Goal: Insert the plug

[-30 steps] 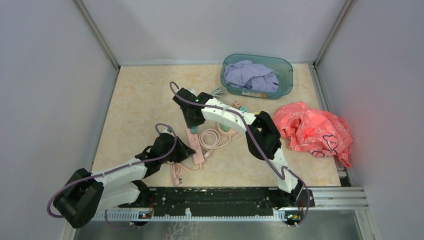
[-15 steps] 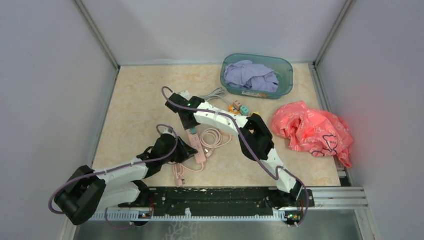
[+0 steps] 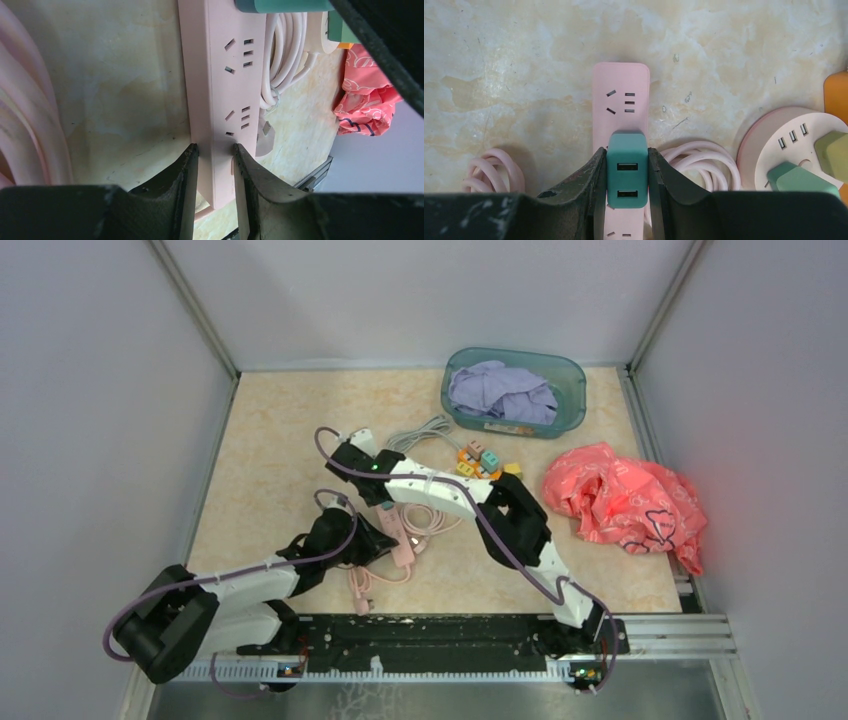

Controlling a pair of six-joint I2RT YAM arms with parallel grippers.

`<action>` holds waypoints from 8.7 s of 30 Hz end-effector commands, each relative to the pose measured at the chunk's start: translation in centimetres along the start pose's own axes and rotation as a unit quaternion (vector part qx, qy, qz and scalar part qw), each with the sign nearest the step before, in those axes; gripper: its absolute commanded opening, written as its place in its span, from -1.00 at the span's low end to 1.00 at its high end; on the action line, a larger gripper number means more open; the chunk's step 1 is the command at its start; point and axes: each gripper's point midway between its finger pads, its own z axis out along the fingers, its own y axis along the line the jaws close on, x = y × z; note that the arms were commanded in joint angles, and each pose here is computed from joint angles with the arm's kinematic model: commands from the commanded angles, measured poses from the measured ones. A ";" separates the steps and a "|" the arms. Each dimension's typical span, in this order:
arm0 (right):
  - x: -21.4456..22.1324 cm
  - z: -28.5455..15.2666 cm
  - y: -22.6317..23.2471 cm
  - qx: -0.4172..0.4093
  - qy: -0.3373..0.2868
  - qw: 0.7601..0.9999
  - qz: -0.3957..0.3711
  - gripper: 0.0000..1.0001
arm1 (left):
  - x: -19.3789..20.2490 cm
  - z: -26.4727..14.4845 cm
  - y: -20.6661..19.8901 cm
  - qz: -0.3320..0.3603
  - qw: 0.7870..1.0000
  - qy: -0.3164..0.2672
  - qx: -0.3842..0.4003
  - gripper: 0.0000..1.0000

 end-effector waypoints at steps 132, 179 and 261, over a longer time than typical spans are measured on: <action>7.1 3.4 -32.4 0.086 -0.007 0.965 0.249 -0.21 | -13.1 -14.6 -10.8 0.400 0.890 -0.217 0.036 1.00; -2.7 -15.1 -12.0 -0.201 -0.318 0.856 0.354 -0.27 | -6.0 -7.9 -14.9 0.216 0.942 -0.165 0.197 0.84; -1.6 -22.5 -8.7 -0.330 -0.361 0.872 0.010 0.72 | -3.2 -8.4 -16.8 0.437 0.827 -0.179 0.304 -0.99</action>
